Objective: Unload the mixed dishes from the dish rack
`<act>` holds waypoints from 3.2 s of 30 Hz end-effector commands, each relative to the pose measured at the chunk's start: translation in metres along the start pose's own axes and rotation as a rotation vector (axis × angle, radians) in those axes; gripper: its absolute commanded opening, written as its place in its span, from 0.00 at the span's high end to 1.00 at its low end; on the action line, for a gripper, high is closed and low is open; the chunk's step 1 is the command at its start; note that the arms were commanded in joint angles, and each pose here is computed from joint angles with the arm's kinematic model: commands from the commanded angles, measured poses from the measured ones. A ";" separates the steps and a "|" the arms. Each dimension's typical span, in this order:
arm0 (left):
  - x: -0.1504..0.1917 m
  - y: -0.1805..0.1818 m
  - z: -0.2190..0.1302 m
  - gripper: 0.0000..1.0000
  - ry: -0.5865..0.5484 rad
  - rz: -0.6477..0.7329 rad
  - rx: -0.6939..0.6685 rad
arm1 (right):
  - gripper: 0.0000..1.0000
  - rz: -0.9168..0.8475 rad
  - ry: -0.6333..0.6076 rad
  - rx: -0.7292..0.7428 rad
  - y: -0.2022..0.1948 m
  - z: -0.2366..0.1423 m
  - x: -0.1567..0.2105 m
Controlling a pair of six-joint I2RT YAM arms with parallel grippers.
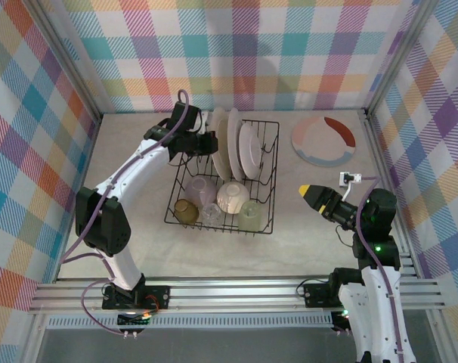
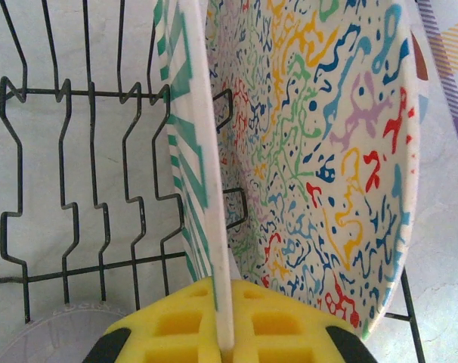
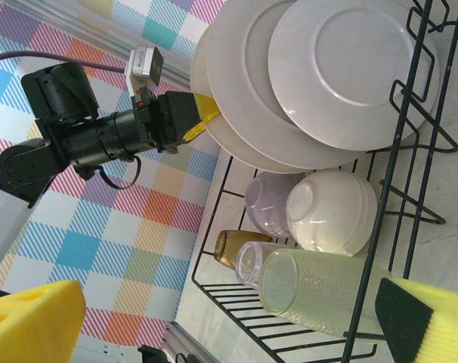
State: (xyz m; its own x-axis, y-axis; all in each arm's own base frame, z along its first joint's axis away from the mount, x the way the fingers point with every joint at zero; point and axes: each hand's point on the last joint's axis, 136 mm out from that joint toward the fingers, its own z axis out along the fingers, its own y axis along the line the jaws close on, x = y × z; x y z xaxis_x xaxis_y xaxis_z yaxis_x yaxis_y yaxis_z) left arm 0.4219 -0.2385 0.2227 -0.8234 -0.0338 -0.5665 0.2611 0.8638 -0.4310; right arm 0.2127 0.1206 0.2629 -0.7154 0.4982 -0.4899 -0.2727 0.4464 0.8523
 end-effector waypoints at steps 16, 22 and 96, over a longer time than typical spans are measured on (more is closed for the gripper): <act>-0.038 -0.036 -0.075 1.00 -0.146 0.013 0.069 | 0.01 -0.012 0.004 -0.023 0.003 0.003 -0.001; -0.044 -0.034 -0.099 1.00 -0.195 0.033 0.021 | 0.01 -0.017 0.002 -0.021 0.004 0.002 -0.001; 0.107 -0.125 -0.124 1.00 -0.633 1.690 -0.787 | 0.44 -0.011 0.007 0.023 0.072 0.062 -0.028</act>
State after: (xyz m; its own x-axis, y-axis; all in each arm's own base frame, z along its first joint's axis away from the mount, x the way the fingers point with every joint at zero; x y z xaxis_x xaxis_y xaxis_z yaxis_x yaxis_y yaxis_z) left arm 0.2420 -0.2876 0.2940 0.3002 0.9444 -0.1344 0.0671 0.1196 0.9906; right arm 0.2524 0.1885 0.3156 -0.7503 0.4629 -0.4720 -0.2495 0.4629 0.8505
